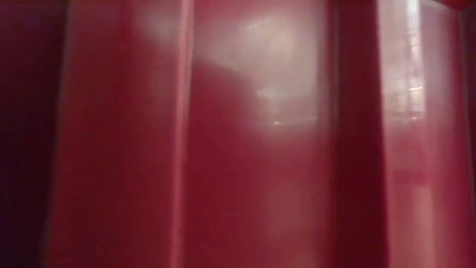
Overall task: Sort blocks
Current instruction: Assemble the bin divider into the red bin
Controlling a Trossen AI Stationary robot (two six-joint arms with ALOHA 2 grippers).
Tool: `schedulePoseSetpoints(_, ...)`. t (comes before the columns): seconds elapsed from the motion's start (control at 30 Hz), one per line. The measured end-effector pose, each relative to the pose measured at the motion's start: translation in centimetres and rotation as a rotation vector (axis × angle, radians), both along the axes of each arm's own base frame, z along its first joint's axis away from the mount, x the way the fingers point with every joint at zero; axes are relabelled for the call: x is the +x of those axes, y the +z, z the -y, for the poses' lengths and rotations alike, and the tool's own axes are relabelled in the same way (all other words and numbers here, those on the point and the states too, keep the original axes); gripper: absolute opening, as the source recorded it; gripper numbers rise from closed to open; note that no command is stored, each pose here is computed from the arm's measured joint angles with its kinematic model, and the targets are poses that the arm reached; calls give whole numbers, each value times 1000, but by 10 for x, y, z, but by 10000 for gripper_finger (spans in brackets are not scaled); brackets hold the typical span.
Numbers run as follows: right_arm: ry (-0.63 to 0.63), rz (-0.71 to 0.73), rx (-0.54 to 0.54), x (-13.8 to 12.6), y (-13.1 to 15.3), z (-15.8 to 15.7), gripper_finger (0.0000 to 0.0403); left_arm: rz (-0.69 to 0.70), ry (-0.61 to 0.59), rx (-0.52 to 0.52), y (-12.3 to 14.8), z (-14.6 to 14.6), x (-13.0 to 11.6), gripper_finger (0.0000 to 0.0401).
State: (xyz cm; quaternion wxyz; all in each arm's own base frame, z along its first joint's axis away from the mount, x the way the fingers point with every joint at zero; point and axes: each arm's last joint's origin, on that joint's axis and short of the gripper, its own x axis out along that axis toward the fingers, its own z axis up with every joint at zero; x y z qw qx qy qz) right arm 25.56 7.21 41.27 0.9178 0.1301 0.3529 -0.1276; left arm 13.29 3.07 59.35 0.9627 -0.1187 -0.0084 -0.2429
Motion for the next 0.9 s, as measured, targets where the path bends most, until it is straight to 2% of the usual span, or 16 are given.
schedulePoseSetpoints(0.2, 10, 9, 37, 2, 0, -1, 99, -192, 54, 69, -28, -5, 19, 0)
schedulePoseSetpoints(0.33, -7, 32, 67, -9, 7, 2, 99, -246, -18, 83, -45, -4, 48, 0)
schedulePoseSetpoints(0.57, -32, 74, 115, -32, 21, 9, 99, -398, -134, 78, -93, 7, 93, 0)
schedulePoseSetpoints(0.63, -18, 76, 162, -36, 23, 9, 99, -423, -99, 86, -104, 8, 104, 0)
schedulePoseSetpoints(0.77, 63, 4, 287, -33, 18, 4, 99, -510, 72, 91, -120, 2, 112, 16)
schedulePoseSetpoints(0.9, 145, -55, 302, -21, 10, -3, 99, -517, 145, 88, -123, -2, 115, 57)
